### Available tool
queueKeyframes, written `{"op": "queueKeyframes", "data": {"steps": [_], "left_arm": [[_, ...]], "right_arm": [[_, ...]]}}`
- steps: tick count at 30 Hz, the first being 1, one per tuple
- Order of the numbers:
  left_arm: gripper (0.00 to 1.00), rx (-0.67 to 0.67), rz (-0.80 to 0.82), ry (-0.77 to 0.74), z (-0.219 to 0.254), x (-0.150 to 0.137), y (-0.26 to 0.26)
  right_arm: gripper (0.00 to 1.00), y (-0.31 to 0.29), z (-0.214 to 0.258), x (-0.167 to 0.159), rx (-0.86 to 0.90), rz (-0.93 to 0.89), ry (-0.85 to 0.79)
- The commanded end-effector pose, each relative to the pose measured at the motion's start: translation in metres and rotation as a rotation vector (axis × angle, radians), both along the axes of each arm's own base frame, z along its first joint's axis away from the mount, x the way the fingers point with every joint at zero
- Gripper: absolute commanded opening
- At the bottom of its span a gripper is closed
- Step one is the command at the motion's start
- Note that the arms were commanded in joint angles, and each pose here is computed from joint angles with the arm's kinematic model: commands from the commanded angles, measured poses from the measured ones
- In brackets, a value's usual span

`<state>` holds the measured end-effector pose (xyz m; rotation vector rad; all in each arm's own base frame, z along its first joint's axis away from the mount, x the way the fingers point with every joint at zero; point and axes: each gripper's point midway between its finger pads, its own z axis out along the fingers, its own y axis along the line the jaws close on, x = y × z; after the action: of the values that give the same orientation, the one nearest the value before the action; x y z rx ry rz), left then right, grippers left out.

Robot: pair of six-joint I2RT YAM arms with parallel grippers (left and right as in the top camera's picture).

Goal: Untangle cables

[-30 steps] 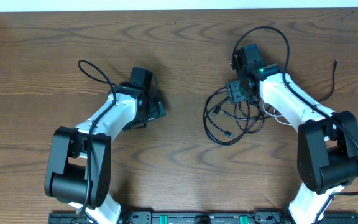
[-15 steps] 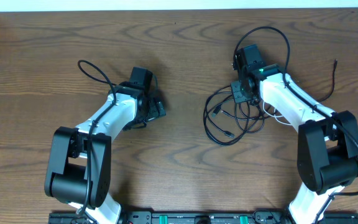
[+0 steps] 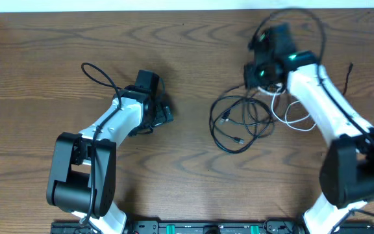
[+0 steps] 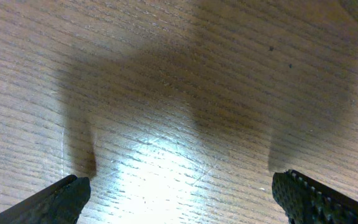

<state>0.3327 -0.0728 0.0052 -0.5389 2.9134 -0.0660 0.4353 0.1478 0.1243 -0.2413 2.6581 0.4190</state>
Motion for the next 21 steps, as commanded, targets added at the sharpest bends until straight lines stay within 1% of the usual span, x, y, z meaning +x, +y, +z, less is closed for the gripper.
{"op": "queueKeyframes", "data": {"steps": [1, 3, 4, 5, 7, 8, 9, 10, 13, 15, 18, 21], "left_arm": [[1.0, 0.003, 0.001, -0.01, 0.003, 0.005, -0.001], [1.0, 0.003, 0.001, -0.01, 0.003, 0.005, -0.001], [1.0, 0.003, 0.001, -0.01, 0.003, 0.005, -0.001], [1.0, 0.003, 0.001, -0.01, 0.003, 0.005, -0.001], [1.0, 0.003, 0.001, -0.01, 0.003, 0.005, -0.001], [1.0, 0.003, 0.001, -0.01, 0.003, 0.005, -0.001], [1.0, 0.003, 0.001, -0.01, 0.003, 0.005, -0.001], [1.0, 0.003, 0.001, -0.01, 0.003, 0.005, -0.001], [1.0, 0.003, 0.001, -0.01, 0.003, 0.005, -0.001], [1.0, 0.003, 0.001, -0.01, 0.003, 0.005, -0.001], [1.0, 0.003, 0.001, -0.01, 0.003, 0.005, -0.001], [1.0, 0.003, 0.001, -0.01, 0.003, 0.005, -0.001]], "right_arm": [[0.01, 0.04, 0.081, -0.005, 0.177, 0.146, -0.127], [0.01, 0.06, 0.103, -0.016, 0.179, 0.205, -0.15], [0.01, 0.077, 0.113, -0.031, 0.164, 0.282, -0.161], [0.01, 0.082, 0.113, -0.037, 0.152, 0.298, -0.156], [0.01, 0.081, 0.105, -0.045, 0.093, 0.265, -0.122], [0.01, 0.075, 0.094, -0.045, 0.056, 0.212, -0.089], [0.01, 0.063, 0.067, -0.047, -0.002, 0.138, -0.022], [0.01, 0.057, 0.045, -0.05, -0.035, 0.112, 0.026], [0.01, 0.045, -0.02, -0.071, -0.096, 0.089, 0.191], [0.01, 0.041, -0.046, -0.082, -0.126, 0.089, 0.264], [0.01, 0.043, -0.047, -0.077, -0.12, 0.089, 0.254], [0.01, 0.046, -0.018, -0.062, -0.103, 0.096, 0.167]]}}
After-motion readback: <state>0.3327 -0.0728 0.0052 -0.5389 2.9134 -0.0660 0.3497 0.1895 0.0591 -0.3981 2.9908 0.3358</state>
